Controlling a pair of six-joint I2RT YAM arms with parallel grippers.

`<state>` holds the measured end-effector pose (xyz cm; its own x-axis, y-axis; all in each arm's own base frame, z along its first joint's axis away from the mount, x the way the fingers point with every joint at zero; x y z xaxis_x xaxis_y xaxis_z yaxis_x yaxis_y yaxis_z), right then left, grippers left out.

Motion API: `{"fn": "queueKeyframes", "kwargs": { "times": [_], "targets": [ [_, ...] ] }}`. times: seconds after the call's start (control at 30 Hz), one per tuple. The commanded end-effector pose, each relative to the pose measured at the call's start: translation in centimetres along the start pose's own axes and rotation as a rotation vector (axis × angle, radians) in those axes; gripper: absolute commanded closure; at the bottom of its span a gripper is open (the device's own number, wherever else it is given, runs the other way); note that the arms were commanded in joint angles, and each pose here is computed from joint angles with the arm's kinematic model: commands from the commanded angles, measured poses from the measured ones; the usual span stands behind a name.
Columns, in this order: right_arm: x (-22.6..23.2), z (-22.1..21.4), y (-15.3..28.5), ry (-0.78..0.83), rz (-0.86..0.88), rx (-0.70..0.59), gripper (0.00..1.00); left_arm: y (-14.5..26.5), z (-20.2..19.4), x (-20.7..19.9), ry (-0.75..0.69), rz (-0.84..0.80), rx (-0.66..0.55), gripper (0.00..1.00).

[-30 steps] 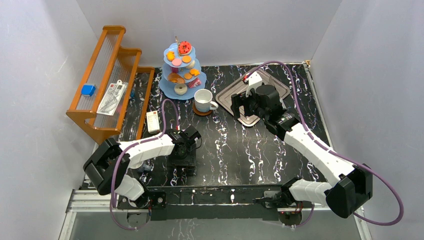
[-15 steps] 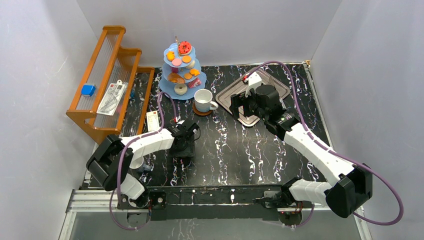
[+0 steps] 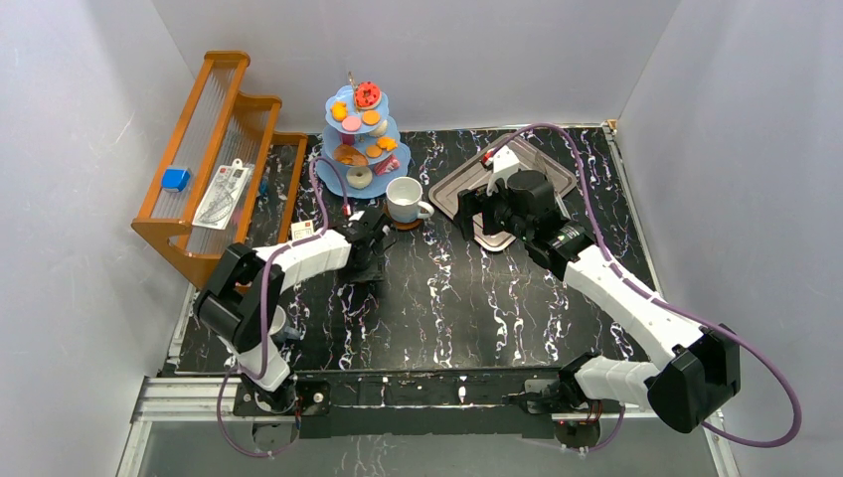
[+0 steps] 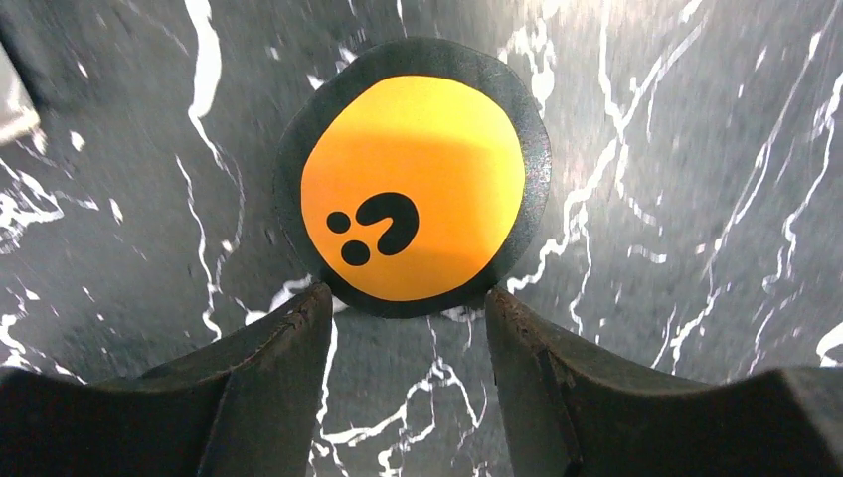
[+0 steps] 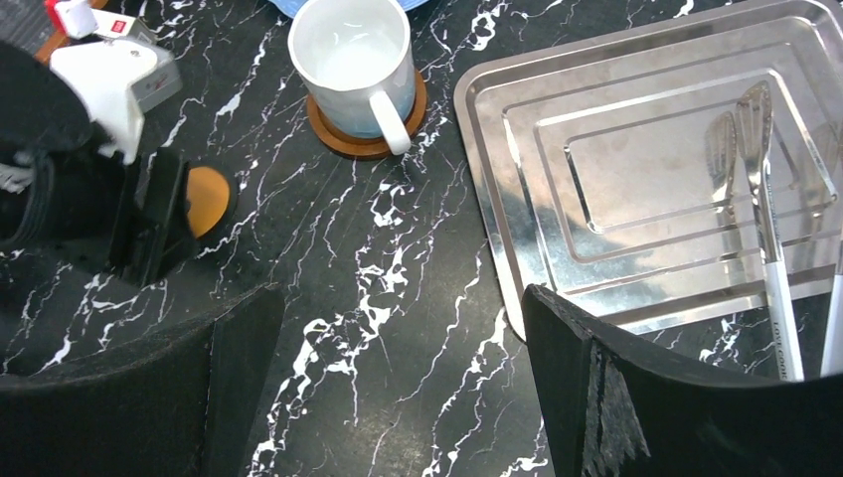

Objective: Serve the afternoon tea

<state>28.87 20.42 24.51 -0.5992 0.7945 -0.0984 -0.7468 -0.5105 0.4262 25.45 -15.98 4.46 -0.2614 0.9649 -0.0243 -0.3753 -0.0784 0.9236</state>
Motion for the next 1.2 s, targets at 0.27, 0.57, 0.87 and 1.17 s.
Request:
{"fn": "queueKeyframes", "kwargs": {
  "times": [0.27,0.57,0.87,1.17],
  "targets": [
    [0.7,2.0,1.3,-0.025,0.044,-0.115,0.01,-4.2,6.1,2.1,0.026,0.144,-0.021,0.47],
    [0.8,2.0,1.7,-0.037,0.052,-0.117,0.01,-5.5,8.8,2.0,0.061,0.133,-0.01,0.48],
    [1.0,1.5,1.9,-0.037,0.066,-0.106,0.01,0.1,8.3,2.9,0.063,0.056,-0.019,0.39],
    [1.1,1.0,1.8,-0.033,0.066,-0.092,0.01,1.4,4.1,4.6,0.084,0.017,0.059,0.43]
  ]
}}
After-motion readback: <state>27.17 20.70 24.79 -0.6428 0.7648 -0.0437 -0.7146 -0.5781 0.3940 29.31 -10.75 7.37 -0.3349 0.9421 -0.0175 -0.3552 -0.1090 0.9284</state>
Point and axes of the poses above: each gripper's point midway between its finger pads, its own y axis back along the fingers, its own x axis along the line the jaws close on, z = x × y, the point moved 3 cm from there along y, back along the fingers, and after that the axes turned 12 degrees about y, right-handed, at the moved point
